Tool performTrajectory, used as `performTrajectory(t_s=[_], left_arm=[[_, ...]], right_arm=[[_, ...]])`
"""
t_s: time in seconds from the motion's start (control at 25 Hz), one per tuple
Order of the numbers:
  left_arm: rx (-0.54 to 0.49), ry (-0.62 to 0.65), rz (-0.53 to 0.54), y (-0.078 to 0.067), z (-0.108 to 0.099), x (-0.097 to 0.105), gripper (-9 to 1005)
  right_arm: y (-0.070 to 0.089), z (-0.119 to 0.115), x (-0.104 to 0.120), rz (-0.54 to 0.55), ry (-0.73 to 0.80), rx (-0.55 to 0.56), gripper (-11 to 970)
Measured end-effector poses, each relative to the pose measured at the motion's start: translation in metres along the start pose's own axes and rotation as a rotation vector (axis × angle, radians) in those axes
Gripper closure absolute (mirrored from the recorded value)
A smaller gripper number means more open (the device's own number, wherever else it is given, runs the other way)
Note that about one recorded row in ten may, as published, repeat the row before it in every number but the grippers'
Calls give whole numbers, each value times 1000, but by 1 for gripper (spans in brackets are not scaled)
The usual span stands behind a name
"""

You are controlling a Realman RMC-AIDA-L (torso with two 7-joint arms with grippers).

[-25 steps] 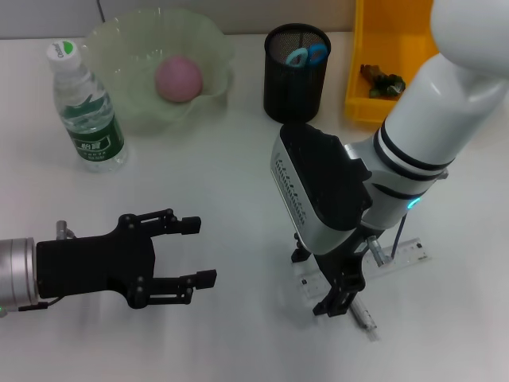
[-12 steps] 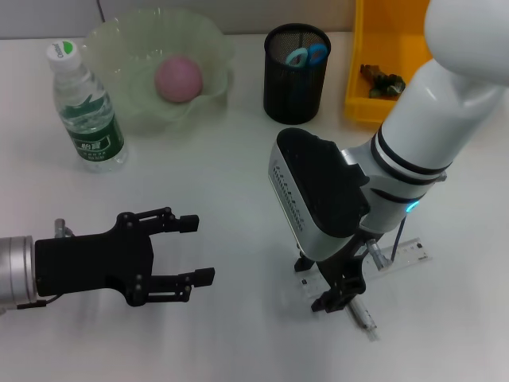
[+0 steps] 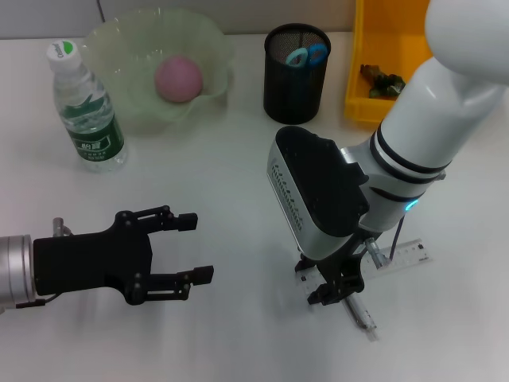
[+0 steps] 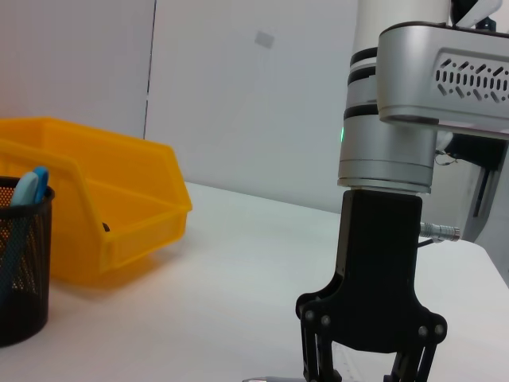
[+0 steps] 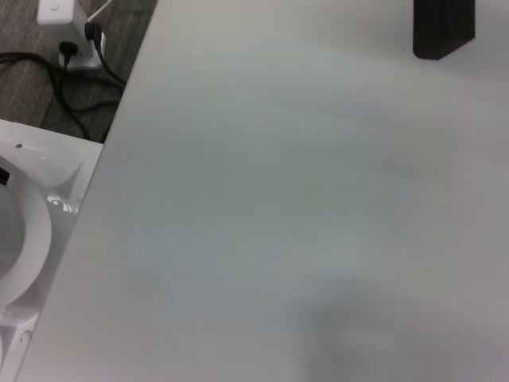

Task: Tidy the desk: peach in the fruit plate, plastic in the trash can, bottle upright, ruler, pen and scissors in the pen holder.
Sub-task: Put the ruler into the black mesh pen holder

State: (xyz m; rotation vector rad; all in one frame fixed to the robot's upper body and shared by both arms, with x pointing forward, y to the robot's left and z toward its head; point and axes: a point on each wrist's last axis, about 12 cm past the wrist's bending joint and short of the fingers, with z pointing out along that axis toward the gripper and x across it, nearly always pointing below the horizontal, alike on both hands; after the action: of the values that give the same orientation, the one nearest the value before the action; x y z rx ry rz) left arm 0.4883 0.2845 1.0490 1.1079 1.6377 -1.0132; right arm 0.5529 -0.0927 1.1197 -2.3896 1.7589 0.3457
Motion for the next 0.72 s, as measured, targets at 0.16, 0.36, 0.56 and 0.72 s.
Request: performTrajectory(t_s=[0.16, 0.36, 0.56, 0.72], left_arm=[[-3, -2, 1, 1, 0, -1, 186], [-7, -4, 3, 1, -1, -1, 186], [-12, -4, 0, 3, -1, -2, 186], [-12, -4, 3, 3, -1, -2, 187]], right_arm=[[0, -1, -1, 0, -2, 1, 550], [0, -5, -3, 4, -9, -3, 551], [-2, -18, -3, 37, -41, -6, 551], [-5, -28, -2, 56, -67, 5, 552]])
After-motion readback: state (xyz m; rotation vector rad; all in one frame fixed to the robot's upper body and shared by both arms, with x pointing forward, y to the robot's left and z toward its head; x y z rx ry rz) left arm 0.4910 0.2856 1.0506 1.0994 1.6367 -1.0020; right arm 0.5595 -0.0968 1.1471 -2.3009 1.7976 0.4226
